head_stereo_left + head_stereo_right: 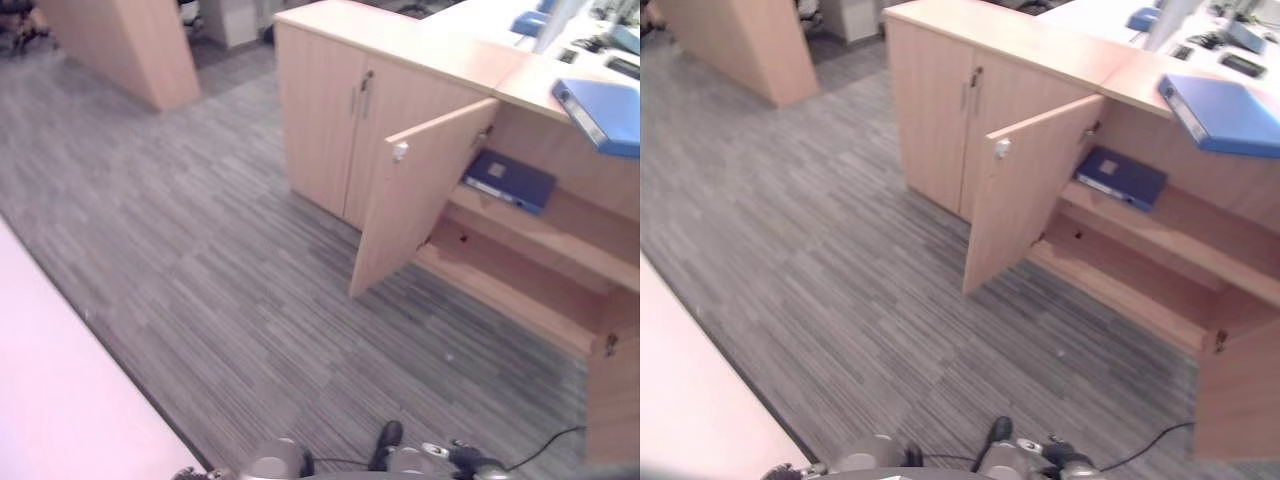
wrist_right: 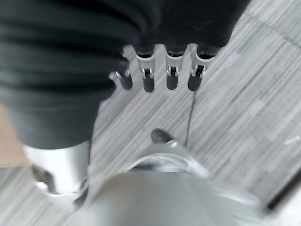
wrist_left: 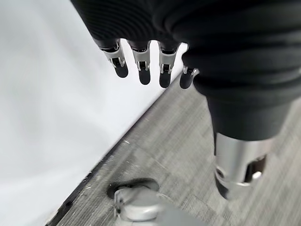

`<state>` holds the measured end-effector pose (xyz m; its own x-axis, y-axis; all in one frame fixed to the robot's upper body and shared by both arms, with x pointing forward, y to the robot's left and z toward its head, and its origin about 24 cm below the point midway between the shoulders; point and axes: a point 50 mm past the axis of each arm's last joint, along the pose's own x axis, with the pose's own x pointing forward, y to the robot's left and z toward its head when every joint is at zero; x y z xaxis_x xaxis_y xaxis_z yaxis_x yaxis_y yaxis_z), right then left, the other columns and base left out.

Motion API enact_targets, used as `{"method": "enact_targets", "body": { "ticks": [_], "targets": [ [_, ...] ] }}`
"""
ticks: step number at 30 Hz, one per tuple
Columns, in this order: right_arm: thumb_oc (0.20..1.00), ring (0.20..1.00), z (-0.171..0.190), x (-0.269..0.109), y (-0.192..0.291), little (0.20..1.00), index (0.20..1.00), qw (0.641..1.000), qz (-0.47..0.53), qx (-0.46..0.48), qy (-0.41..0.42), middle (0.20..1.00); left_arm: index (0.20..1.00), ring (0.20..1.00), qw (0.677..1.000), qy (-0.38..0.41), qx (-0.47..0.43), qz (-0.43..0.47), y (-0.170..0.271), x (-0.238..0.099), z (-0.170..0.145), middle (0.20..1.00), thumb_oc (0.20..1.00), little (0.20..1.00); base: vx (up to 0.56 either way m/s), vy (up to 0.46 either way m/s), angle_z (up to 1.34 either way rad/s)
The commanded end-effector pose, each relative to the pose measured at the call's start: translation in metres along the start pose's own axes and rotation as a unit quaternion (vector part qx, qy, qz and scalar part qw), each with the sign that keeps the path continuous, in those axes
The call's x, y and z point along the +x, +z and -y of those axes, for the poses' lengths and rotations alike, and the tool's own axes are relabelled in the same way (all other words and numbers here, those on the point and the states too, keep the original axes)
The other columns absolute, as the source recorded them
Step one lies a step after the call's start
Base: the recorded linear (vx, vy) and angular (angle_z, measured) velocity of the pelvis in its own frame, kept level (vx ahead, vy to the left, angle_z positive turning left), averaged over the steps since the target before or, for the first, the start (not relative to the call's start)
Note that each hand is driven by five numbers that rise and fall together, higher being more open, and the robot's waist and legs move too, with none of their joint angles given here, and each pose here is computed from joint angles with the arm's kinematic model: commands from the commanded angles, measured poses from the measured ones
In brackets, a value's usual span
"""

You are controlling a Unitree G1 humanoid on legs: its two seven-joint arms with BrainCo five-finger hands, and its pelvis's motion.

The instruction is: Put the empty folder in the office cabinet

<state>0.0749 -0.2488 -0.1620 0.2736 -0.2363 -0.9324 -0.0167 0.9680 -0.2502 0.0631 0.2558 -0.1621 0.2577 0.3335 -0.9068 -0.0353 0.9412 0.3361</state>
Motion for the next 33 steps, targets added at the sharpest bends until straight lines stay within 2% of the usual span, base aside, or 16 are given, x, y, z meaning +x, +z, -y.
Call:
{"method": "enact_targets", "body": {
  "ticks": [1, 5, 9, 13, 21, 33],
  "targets": [
    [1.0, 1.0, 0.003, 0.002, 0.019, 1.0, 1.0, 1.0, 0.014, 0.001, -0.01, 1.0, 1.0, 1.0, 0.999, 0.003, 0.045, -0.003, -0.009, -0.001, -0.005, 1.0, 1.0, 1.0, 0.19, -0.21, 0.6],
    [1.0, 1.0, 0.012, 0.002, 0.024, 1.0, 1.0, 0.999, 0.022, 0.007, -0.022, 1.0, 1.0, 1.0, 0.997, -0.01, 0.067, 0.039, 0.016, 0.001, 0.003, 1.0, 1.0, 1.0, 0.18, -0.27, 0.22],
    [1.0, 1.0, 0.03, 0.002, 0.035, 1.0, 1.0, 0.998, 0.035, -0.01, -0.046, 1.0, 1.0, 1.0, 0.985, -0.035, 0.108, 0.128, 0.061, -0.002, 0.018, 1.0, 1.0, 1.0, 0.21, -0.212, 0.04],
    [1.0, 1.0, 0.034, 0.001, 0.035, 1.0, 1.0, 0.998, 0.03, -0.03, -0.051, 1.0, 1.0, 1.0, 0.98, -0.039, 0.116, 0.155, 0.073, -0.004, 0.017, 1.0, 1.0, 1.0, 0.21, 0.029, -0.22],
    [1.0, 1.0, 0.02, 0.002, 0.034, 1.0, 1.0, 0.998, 0.03, -0.049, -0.035, 1.0, 1.0, 1.0, 0.987, -0.044, 0.1, 0.121, 0.053, -0.002, 0.018, 1.0, 1.0, 1.0, 0.26, 0.152, -0.74],
    [1.0, 1.0, 0.005, 0.003, 0.034, 1.0, 1.0, 0.998, 0.034, -0.047, -0.007, 1.0, 1.0, 1.0, 0.991, -0.025, 0.092, 0.097, 0.04, 0.0, 0.005, 1.0, 1.0, 1.0, 0.18, 0.247, -0.11]
  ]
}}
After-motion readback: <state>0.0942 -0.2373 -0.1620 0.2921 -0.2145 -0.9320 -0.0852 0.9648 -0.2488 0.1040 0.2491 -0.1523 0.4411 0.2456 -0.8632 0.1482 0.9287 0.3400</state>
